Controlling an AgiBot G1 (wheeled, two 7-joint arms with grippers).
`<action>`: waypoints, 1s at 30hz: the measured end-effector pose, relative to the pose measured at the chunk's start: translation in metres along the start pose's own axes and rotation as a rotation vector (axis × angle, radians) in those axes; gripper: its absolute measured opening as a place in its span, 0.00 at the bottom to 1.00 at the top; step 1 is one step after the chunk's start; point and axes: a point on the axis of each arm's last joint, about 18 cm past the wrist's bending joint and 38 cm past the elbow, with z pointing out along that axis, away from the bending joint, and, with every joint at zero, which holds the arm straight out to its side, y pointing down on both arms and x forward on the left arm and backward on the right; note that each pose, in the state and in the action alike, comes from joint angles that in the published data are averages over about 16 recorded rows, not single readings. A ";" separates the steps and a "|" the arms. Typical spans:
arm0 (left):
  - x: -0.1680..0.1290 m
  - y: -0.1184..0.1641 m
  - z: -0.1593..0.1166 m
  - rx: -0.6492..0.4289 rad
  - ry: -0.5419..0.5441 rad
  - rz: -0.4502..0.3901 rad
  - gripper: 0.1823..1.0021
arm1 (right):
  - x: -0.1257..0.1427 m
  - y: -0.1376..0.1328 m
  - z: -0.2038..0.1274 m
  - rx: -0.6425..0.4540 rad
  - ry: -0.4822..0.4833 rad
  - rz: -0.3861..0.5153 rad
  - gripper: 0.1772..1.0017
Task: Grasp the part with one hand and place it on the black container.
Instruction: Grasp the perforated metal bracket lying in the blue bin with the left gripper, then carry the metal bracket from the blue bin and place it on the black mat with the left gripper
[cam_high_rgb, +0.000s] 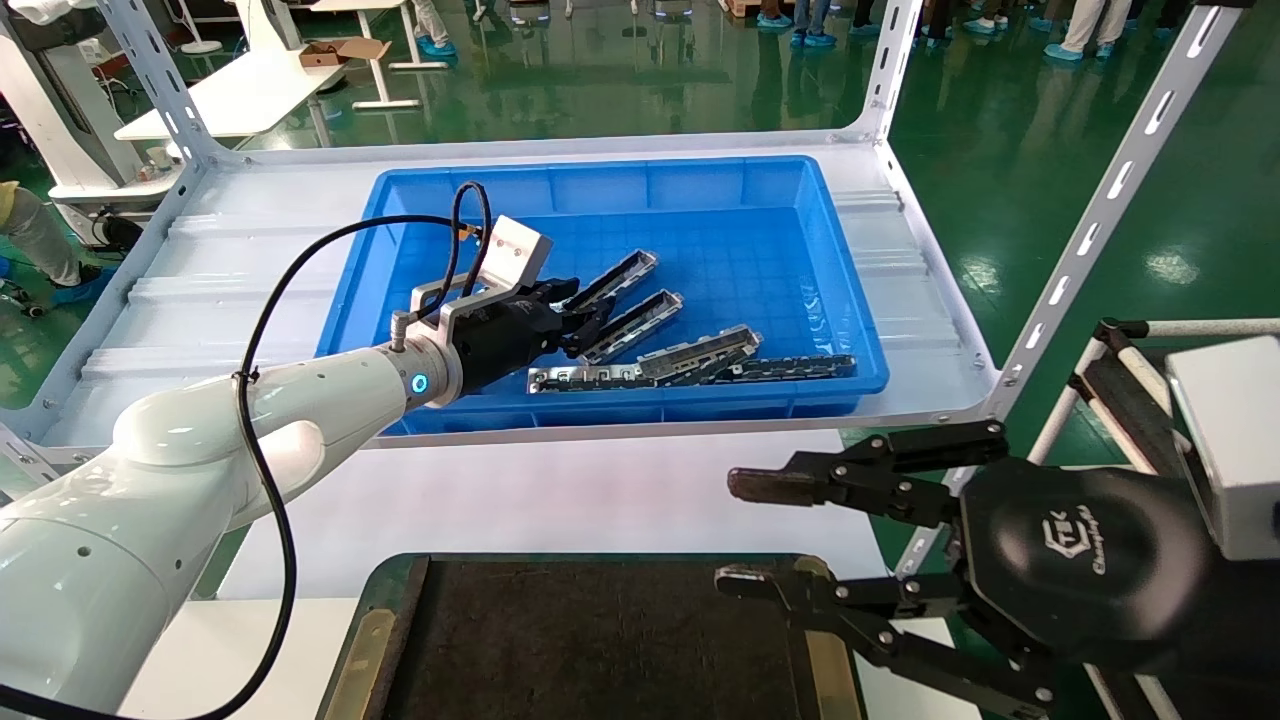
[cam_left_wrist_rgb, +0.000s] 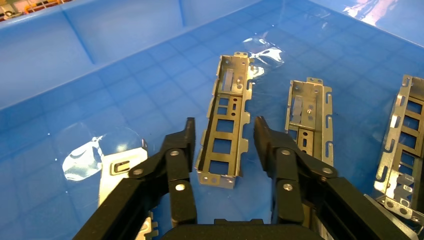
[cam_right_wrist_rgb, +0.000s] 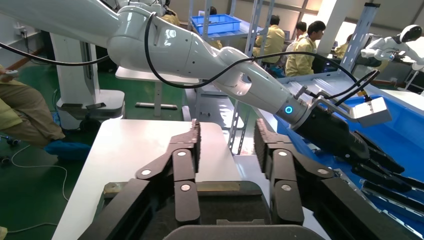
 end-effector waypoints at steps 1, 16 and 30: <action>0.000 0.001 0.000 -0.001 0.000 0.000 0.48 | 0.000 0.000 0.000 0.000 0.000 0.000 0.42; 0.002 -0.011 0.000 0.028 0.014 -0.003 0.23 | 0.000 0.000 0.000 0.000 0.000 0.000 0.10; -0.001 -0.049 -0.022 0.141 0.155 0.048 0.21 | 0.000 0.000 0.000 0.000 0.000 0.000 0.02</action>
